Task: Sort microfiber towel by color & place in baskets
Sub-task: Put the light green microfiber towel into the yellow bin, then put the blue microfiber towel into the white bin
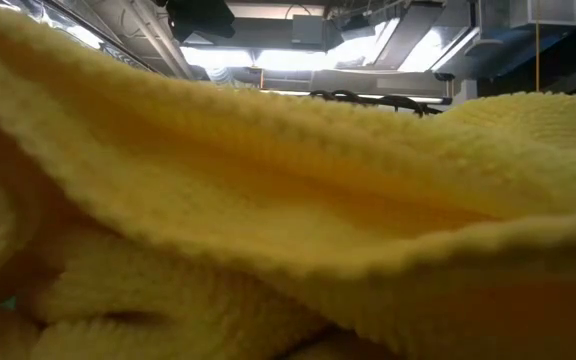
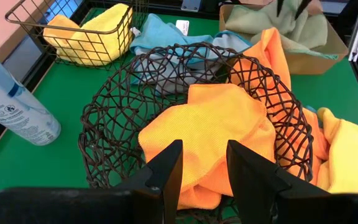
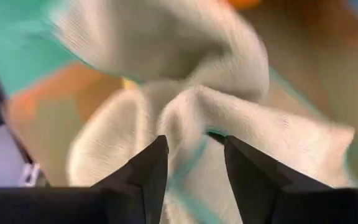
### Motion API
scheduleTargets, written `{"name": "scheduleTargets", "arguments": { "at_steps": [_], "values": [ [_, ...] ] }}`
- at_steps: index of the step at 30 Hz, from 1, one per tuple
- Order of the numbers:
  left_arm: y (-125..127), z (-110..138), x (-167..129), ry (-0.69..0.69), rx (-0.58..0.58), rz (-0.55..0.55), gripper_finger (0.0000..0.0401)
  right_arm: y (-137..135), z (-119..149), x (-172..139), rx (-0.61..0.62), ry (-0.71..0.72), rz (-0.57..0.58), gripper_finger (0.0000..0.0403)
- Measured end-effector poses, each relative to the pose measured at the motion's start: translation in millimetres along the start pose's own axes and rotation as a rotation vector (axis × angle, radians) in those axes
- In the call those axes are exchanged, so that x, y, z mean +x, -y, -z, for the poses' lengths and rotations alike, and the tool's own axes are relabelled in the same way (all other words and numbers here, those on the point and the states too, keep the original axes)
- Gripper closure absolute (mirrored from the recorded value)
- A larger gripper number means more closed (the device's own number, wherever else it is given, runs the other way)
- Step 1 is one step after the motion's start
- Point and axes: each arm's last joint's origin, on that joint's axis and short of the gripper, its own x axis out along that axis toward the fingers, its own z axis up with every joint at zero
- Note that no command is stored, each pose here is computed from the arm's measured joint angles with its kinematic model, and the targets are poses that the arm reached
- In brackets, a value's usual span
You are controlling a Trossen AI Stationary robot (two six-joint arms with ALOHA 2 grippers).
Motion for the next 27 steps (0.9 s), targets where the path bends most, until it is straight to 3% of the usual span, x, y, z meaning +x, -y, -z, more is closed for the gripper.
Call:
{"name": "scheduleTargets", "arguments": {
  "at_steps": [8,11,18,27],
  "values": [
    [0.0,0.0,-0.1,0.0,0.0,0.0,0.0283,-17.6,-19.0,-20.8,-0.122,0.373,-0.03,0.0244],
    [0.0,0.0,-0.1,0.0,0.0,0.0,0.0283,-23.5,-23.5,-19.8,-0.171,0.434,-0.039,0.0244],
    [0.0,0.0,-0.1,0.0,0.0,0.0,0.0283,-38.1,-33.1,-1.7,-0.25,0.44,-0.022,0.0244],
    [0.0,0.0,-0.1,0.0,0.0,0.0,0.0283,-47.6,-38.1,29.7,-0.294,0.299,0.019,0.0244]
  ]
}}
